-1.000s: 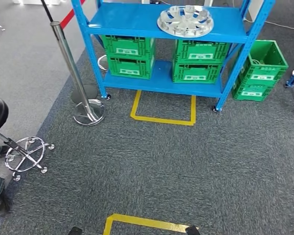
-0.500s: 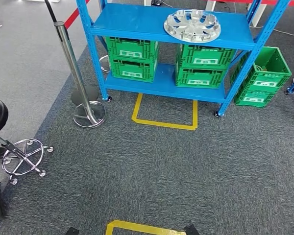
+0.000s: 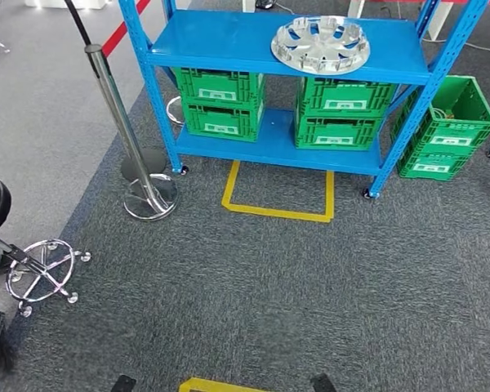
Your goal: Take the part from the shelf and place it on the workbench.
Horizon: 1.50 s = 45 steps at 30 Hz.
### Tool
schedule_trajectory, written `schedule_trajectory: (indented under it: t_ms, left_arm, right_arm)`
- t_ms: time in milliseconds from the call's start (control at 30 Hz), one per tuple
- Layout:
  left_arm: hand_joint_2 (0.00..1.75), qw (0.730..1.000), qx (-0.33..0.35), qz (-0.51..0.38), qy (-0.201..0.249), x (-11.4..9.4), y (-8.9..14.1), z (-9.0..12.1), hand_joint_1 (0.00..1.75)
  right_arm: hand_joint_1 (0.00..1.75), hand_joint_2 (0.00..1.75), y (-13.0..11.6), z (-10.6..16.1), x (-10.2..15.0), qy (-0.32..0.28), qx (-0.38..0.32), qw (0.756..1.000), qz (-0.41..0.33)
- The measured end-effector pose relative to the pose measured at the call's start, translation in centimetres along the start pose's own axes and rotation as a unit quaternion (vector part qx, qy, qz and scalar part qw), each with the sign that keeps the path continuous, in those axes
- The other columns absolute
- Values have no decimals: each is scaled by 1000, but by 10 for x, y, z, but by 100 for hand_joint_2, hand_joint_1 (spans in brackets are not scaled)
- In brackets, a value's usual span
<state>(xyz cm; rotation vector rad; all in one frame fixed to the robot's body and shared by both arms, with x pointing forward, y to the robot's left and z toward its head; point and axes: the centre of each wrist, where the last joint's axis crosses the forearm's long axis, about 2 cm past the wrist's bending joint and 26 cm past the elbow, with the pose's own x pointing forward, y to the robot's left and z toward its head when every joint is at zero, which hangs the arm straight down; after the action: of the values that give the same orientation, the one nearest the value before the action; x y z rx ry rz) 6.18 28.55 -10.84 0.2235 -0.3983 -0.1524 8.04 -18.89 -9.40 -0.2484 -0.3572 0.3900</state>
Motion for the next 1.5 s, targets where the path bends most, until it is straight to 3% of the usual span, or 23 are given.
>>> schedule_trajectory:
  t_ms: [1500]
  left_arm:
    - [0,1000,7,-2,13,-4,1,1,0]
  right_arm:
    - [0,0,-2,-1,2,20,-1,998,-57]
